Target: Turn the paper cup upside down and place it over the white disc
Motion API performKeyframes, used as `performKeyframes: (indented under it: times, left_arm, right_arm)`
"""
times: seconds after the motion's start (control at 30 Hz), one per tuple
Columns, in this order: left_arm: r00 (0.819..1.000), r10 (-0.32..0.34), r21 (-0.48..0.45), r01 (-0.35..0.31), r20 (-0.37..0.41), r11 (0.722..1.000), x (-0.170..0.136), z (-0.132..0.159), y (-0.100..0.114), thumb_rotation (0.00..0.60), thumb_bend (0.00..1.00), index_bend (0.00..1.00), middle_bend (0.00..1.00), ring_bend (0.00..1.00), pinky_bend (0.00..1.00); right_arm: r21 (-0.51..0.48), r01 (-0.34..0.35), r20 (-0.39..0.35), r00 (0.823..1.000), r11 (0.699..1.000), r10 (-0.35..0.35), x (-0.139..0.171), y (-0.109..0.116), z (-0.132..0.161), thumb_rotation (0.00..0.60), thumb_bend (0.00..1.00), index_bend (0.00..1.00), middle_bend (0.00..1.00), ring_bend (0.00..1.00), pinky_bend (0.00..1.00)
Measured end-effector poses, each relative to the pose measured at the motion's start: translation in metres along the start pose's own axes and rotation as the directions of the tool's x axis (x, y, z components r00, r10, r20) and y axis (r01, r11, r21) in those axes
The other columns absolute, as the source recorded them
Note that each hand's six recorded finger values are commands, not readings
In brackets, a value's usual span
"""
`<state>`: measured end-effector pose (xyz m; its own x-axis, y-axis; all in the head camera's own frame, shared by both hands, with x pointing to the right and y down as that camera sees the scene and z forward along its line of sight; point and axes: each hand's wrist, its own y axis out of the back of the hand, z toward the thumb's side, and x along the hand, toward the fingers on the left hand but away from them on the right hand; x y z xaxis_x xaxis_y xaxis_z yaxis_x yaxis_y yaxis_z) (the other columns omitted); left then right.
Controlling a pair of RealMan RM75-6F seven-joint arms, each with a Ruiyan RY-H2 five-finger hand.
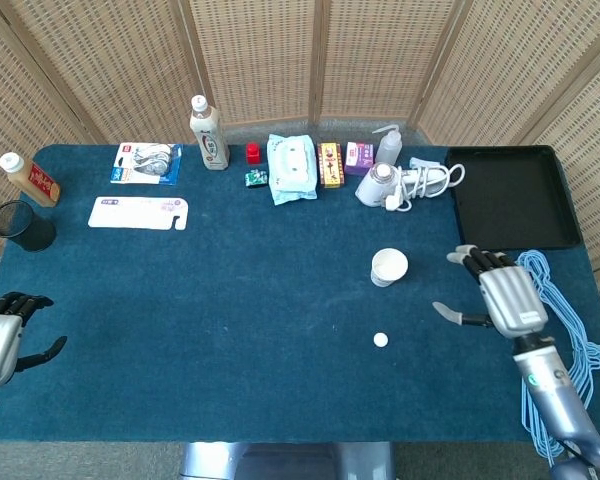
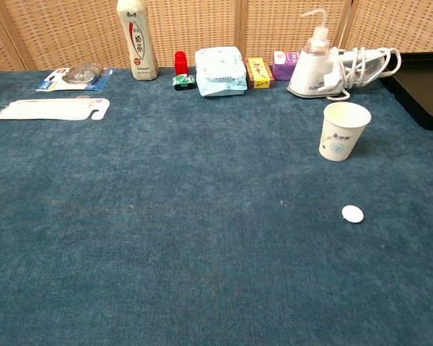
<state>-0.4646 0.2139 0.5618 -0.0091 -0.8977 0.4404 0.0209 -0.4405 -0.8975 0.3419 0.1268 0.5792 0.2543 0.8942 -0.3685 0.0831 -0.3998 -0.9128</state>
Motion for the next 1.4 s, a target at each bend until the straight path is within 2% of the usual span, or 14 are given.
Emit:
performKeyframes:
  times: [0.07,0.13,0.17,0.2,0.27,0.3,0.37,0.87,1.17,1.4]
  left_arm:
    - [1.000,-0.006,0.001,0.006,-0.005,1.000,0.001,-0.001,-0.002,0.339,0.23,0.33,0.39,0.26,0.30]
    - [1.000,-0.011,0.002,0.012,-0.005,1.000,0.002,-0.001,-0.004,0.347,0.23,0.33,0.39,0.26,0.30]
    - [1.000,-0.014,0.002,0.014,-0.005,1.000,0.002,-0.001,-0.004,0.347,0.23,0.33,0.39,0.26,0.30]
    - [1.000,-0.015,0.001,0.015,-0.005,1.000,0.003,-0.001,-0.005,0.346,0.23,0.33,0.39,0.26,0.30]
    - [1.000,-0.017,0.002,0.017,-0.007,1.000,0.004,-0.001,-0.006,0.344,0.23,0.33,0.39,0.26,0.30]
    - [1.000,-0.018,0.002,0.018,-0.007,1.000,0.005,-0.001,-0.006,0.344,0.23,0.33,0.39,0.26,0.30]
    - [1.000,-0.020,0.001,0.020,-0.007,1.000,0.007,-0.001,-0.007,0.343,0.23,0.33,0.40,0.26,0.30]
    - [1.000,-0.027,-0.004,0.027,0.004,1.000,0.015,0.003,-0.012,0.345,0.23,0.33,0.39,0.26,0.30]
    - [0.999,-0.035,-0.009,0.035,0.000,0.999,0.015,0.002,-0.016,0.343,0.23,0.33,0.39,0.26,0.30]
    - [0.999,-0.035,-0.014,0.035,0.005,0.999,0.016,0.003,-0.017,0.341,0.23,0.33,0.39,0.26,0.30]
  right_arm:
    - [-0.001,-0.023,-0.012,1.000,1.000,0.023,-0.011,-0.004,0.005,0.114,0.25,0.24,0.21,0.28,0.28]
    - [-0.002,-0.042,-0.025,0.999,0.999,0.042,-0.021,-0.008,0.011,0.170,0.25,0.23,0.20,0.27,0.28]
    - [-0.003,-0.051,-0.031,0.998,0.999,0.050,-0.025,-0.009,0.013,0.244,0.25,0.22,0.20,0.26,0.29]
    - [-0.005,-0.058,-0.037,0.998,0.998,0.058,-0.029,-0.011,0.016,0.345,0.25,0.21,0.20,0.25,0.29]
    - [-0.006,-0.074,-0.052,0.996,0.997,0.074,-0.038,-0.014,0.022,0.488,0.25,0.19,0.20,0.24,0.29]
    - [-0.002,-0.079,-0.058,0.995,0.997,0.079,-0.042,-0.015,0.025,0.548,0.25,0.18,0.20,0.23,0.30]
    - [0.017,-0.084,-0.066,0.994,0.996,0.085,-0.050,-0.016,0.029,0.594,0.26,0.17,0.20,0.23,0.30]
    - [0.013,-0.181,-0.051,0.982,0.983,0.182,-0.090,-0.036,0.055,0.600,0.25,0.20,0.20,0.22,0.28]
    - [0.024,-0.222,-0.048,0.974,0.975,0.223,-0.100,-0.042,0.069,0.600,0.25,0.28,0.19,0.20,0.15]
    - [0.045,-0.255,-0.035,0.966,0.966,0.257,-0.101,-0.050,0.075,0.600,0.25,0.29,0.18,0.18,0.14]
